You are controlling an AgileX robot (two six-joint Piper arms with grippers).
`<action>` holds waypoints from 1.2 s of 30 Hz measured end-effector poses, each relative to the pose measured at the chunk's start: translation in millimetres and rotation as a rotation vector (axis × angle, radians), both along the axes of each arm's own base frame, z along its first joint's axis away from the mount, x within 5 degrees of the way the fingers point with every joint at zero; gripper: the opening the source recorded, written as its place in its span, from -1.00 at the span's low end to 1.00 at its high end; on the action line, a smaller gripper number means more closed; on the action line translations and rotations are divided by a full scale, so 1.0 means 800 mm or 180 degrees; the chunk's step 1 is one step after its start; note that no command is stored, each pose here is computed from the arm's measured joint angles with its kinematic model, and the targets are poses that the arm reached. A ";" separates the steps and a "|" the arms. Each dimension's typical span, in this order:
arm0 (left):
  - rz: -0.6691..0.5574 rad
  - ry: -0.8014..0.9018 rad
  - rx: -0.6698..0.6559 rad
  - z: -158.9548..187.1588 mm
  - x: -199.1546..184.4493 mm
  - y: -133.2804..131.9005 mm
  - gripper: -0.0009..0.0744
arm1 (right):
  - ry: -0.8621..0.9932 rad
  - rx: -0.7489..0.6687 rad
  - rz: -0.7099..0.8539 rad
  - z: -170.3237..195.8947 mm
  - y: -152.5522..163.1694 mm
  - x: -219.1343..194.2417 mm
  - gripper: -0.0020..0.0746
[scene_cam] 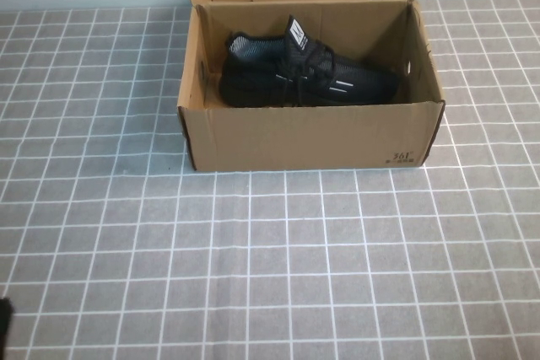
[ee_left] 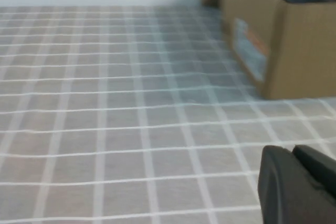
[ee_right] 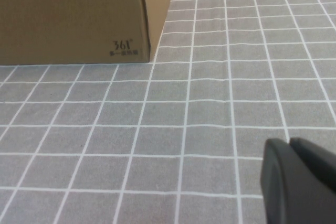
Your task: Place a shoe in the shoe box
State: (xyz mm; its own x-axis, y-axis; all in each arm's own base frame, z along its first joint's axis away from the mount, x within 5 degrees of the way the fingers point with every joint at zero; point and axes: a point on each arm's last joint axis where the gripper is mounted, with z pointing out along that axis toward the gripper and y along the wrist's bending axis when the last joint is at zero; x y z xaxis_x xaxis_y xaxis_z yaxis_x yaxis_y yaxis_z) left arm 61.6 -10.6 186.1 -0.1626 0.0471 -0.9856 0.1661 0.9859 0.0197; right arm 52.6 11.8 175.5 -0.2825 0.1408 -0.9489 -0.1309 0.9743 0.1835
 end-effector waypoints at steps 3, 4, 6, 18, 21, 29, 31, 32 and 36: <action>0.0254 -0.0153 0.0006 0.004 -0.003 0.007 -0.98 | 0.0000 0.0000 0.0000 0.000 0.000 0.000 -0.99; 0.0296 -0.0213 0.0017 0.005 -0.005 0.008 -0.98 | 0.0000 0.0000 0.0000 0.000 0.000 0.000 -0.99; 0.0321 -0.0237 0.0034 0.005 -0.006 0.008 -0.98 | 0.0007 -0.0001 0.0001 0.000 0.000 0.000 -0.99; 0.0283 0.0436 0.0112 -0.020 -0.012 0.007 -0.98 | 0.0010 0.0003 0.0001 0.000 0.000 0.000 -0.99; 0.0283 0.0436 0.0112 -0.020 -0.012 0.007 -0.98 | 0.0010 0.0003 0.0001 0.000 0.000 0.000 -0.99; 0.0285 0.0436 0.0117 -0.020 -0.012 0.008 -0.98 | 0.0011 0.0003 0.0001 0.000 0.000 0.000 -0.99; 0.0285 0.0436 0.0117 -0.020 -0.012 0.008 -0.98 | 0.0011 0.0003 0.0001 0.000 0.000 0.000 -0.99; 0.0285 0.0436 0.0117 -0.020 -0.012 0.008 -0.98 | 0.0011 0.0003 0.0001 0.000 0.000 0.000 -0.99; 0.0285 0.0436 0.0117 -0.020 -0.012 0.008 -0.98 | 0.0011 0.0003 0.0001 0.000 0.000 0.000 -0.99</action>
State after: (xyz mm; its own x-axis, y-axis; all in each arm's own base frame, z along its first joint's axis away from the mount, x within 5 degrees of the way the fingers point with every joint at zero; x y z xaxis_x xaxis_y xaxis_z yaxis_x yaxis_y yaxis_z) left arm 52.3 -4.6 170.3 -0.3005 0.0620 -0.9518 0.0814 0.9959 0.0392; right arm 52.4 11.8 175.2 -0.2859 0.1415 -0.9478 -0.1307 0.9740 0.1849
